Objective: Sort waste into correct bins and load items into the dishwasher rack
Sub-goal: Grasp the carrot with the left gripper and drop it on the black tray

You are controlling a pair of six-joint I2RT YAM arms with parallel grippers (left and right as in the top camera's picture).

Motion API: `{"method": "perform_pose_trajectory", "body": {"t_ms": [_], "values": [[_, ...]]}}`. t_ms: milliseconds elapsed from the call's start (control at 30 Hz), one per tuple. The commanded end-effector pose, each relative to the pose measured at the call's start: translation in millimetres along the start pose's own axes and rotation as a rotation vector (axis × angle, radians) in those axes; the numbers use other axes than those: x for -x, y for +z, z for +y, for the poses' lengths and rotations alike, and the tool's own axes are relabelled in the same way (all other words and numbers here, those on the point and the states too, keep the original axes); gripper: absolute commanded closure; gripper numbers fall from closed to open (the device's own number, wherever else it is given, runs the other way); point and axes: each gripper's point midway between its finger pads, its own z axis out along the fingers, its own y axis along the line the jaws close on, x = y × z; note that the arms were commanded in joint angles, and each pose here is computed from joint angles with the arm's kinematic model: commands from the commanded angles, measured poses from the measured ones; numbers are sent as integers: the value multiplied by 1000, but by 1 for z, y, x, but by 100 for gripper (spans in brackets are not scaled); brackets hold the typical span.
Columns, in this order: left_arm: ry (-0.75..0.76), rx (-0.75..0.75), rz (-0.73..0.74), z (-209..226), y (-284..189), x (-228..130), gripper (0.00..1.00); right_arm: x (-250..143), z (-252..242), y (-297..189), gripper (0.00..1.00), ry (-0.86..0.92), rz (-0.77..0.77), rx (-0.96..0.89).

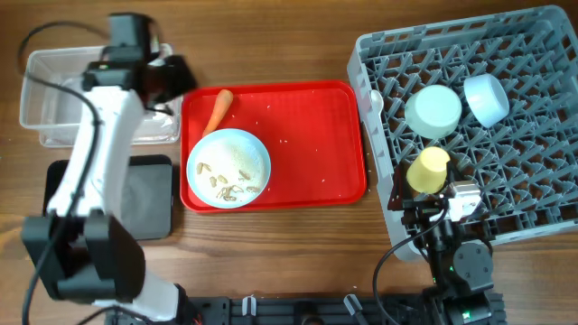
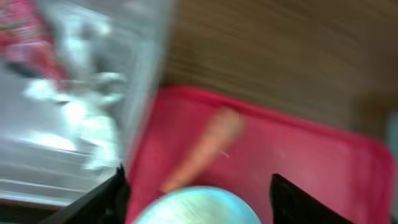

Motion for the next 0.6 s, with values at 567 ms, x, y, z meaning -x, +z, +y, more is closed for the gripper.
{"method": "perform_pose_trajectory", "body": {"t_ms": [567], "values": [[499, 155, 157, -19, 136, -70, 26, 2, 0, 0, 0, 5, -9, 1]]}}
